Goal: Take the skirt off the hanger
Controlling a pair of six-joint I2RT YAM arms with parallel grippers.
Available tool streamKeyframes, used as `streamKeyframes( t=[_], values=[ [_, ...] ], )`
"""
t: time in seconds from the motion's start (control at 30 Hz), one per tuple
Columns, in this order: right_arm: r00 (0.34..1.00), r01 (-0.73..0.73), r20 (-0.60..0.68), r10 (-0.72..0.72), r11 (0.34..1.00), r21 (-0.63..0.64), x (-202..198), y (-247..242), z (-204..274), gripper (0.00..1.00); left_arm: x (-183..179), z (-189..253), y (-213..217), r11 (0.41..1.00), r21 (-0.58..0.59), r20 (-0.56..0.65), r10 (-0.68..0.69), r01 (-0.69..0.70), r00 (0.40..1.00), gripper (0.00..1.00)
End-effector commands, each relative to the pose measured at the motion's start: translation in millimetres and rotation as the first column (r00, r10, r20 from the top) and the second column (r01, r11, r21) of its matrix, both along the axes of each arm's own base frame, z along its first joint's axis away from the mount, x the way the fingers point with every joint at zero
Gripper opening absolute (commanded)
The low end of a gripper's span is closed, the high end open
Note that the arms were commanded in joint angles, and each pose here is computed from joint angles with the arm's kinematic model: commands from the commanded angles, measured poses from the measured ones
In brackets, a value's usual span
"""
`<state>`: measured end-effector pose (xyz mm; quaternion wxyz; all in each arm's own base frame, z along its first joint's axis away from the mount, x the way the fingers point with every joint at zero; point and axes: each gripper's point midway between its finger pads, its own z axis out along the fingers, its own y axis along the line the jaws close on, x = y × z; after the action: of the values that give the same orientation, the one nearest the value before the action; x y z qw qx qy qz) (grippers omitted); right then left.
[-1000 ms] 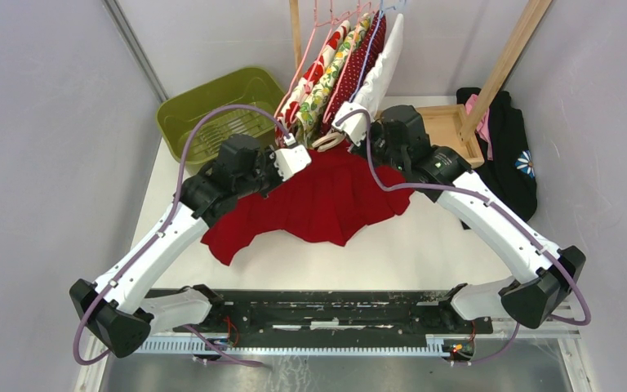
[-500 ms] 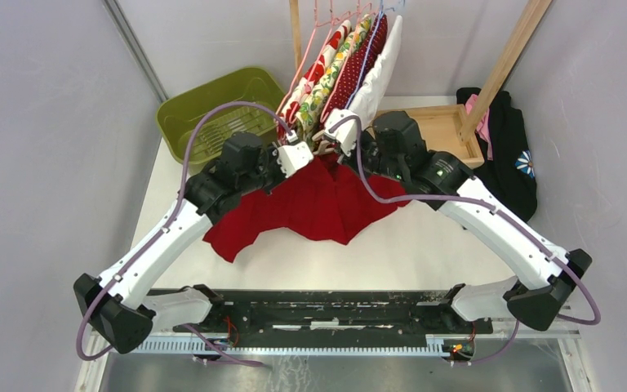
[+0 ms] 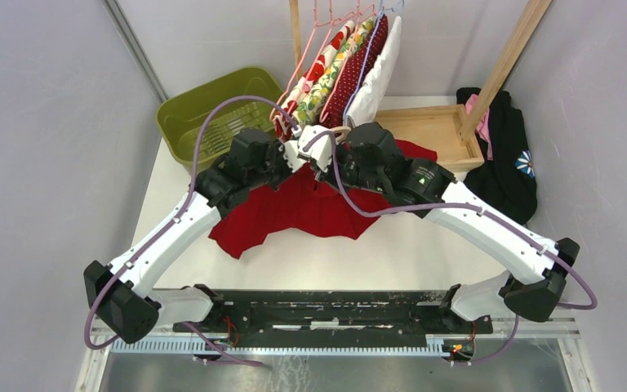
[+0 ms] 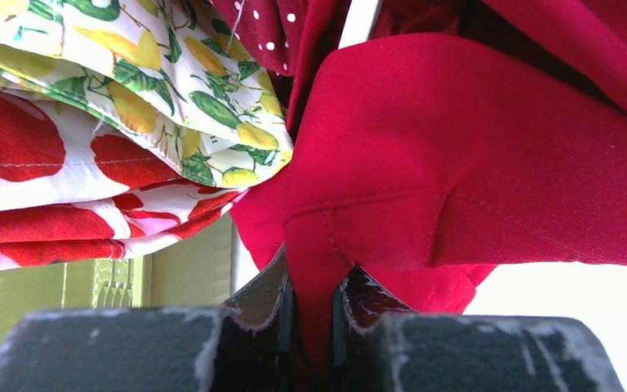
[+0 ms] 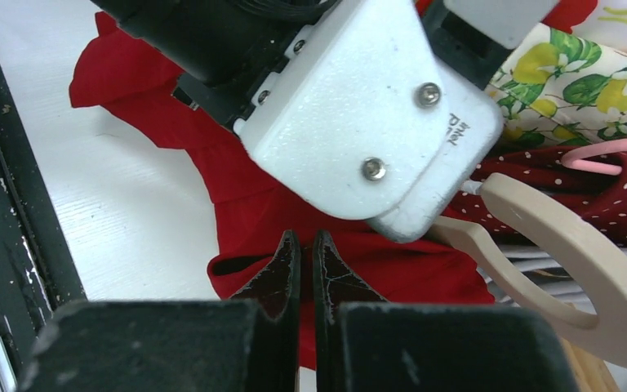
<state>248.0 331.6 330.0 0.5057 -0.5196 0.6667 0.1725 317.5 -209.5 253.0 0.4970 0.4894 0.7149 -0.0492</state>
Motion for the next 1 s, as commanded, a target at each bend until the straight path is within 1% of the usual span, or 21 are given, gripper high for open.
streamKeyframes(
  t=[0.0, 0.13, 0.27, 0.33, 0.43, 0.57, 0.67, 0.73, 0.83, 0.97],
  values=[
    [0.985, -0.169, -0.019, 0.173, 0.977, 0.132, -53, 25, 34, 0.01, 31, 56, -9, 0.983, -0.169, 0.162, 0.096, -0.069, 0.982, 0.03],
    [0.994, -0.095, -0.046, 0.098, 0.993, 0.067, -57, -2, 10, 0.01, 30, 56, -2, 0.986, -0.144, 0.172, 0.111, -0.086, 0.979, 0.03],
    [1.0, 0.006, -0.016, -0.007, 0.998, -0.066, -50, -40, -11, 0.01, 30, 53, 10, 0.988, -0.104, 0.183, 0.13, -0.112, 0.975, 0.03],
    [0.998, 0.061, 0.008, -0.061, 0.988, -0.143, -45, -60, -26, 0.01, 29, 57, 16, 0.987, -0.097, 0.194, 0.145, -0.128, 0.97, 0.03],
    [0.987, 0.162, 0.054, -0.153, 0.961, -0.224, -35, -85, -51, 0.01, 26, 71, 27, 0.983, -0.104, 0.222, 0.171, -0.151, 0.96, 0.03],
    [0.956, 0.292, 0.113, -0.271, 0.92, -0.26, -9, -107, -69, 0.01, 21, 90, 41, 0.976, -0.125, 0.255, 0.203, -0.176, 0.945, 0.03],
    [0.919, 0.392, 0.147, -0.365, 0.881, -0.264, 19, -120, -72, 0.01, 16, 96, 43, 0.976, -0.137, 0.263, 0.201, -0.169, 0.944, 0.03],
    [0.876, 0.48, 0.189, -0.444, 0.843, -0.244, 43, -131, -67, 0.01, 14, 98, 43, 0.977, -0.142, 0.259, 0.195, -0.162, 0.946, 0.03],
    [0.816, 0.573, 0.229, -0.531, 0.796, -0.195, 75, -143, -54, 0.04, 6, 104, 43, 0.977, -0.157, 0.261, 0.184, -0.146, 0.948, 0.03],
    [0.731, 0.669, 0.324, -0.6, 0.725, -0.165, 109, -159, -35, 0.05, -5, 111, 50, 0.975, -0.171, 0.275, 0.189, -0.145, 0.943, 0.03]
  ],
)
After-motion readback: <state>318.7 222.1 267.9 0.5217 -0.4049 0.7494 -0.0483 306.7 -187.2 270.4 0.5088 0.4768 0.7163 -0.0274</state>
